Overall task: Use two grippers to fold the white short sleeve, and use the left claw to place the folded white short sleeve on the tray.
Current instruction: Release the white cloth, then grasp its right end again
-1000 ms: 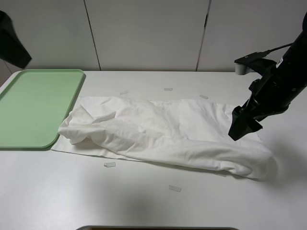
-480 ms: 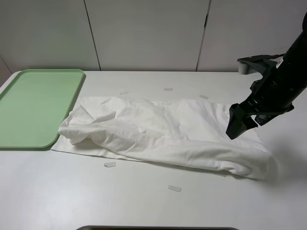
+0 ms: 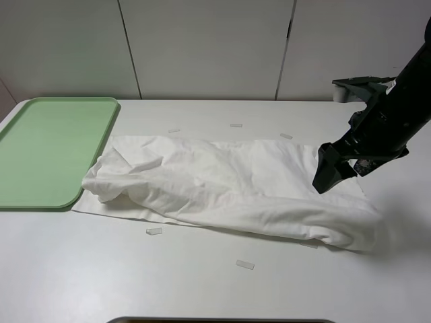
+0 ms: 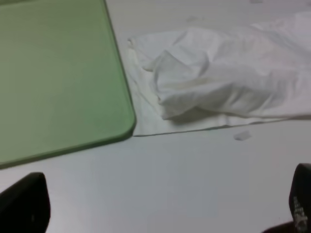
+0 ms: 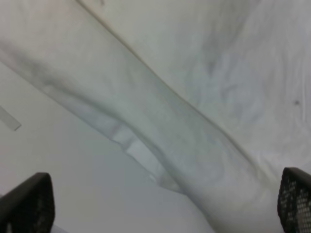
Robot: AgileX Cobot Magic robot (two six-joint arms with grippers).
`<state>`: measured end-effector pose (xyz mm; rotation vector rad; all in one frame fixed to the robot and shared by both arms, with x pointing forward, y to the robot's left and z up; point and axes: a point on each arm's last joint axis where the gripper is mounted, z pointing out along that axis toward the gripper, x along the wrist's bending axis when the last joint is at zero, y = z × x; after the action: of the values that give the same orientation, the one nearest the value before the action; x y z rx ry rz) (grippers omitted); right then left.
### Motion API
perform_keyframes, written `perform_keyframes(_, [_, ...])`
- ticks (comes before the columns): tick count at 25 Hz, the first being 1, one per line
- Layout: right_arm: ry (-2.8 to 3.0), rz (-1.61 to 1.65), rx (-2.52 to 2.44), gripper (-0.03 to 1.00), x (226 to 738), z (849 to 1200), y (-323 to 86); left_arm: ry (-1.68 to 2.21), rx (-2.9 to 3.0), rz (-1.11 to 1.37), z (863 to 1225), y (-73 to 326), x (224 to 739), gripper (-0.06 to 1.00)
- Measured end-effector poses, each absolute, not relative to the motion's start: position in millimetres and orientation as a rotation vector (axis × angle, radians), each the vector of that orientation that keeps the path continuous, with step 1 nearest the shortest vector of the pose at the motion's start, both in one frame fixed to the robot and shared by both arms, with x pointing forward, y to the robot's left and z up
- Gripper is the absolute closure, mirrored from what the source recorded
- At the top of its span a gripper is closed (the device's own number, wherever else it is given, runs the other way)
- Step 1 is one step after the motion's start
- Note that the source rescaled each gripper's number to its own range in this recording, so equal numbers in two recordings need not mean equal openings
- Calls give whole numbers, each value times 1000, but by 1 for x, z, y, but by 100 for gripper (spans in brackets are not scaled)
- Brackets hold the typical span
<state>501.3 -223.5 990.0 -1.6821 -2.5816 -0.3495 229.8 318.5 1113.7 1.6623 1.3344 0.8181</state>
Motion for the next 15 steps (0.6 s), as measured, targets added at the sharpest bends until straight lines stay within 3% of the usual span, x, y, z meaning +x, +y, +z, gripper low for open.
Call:
perform_keyframes(9, [-2581,-353,-1683,-3,501,990,-223,1269,1702,774,1065,313,227,-3])
perform_keyframes(15, [-2584,-359,-1687,-3,502,990,-223,1262,1719,731,1054,307,235,-2])
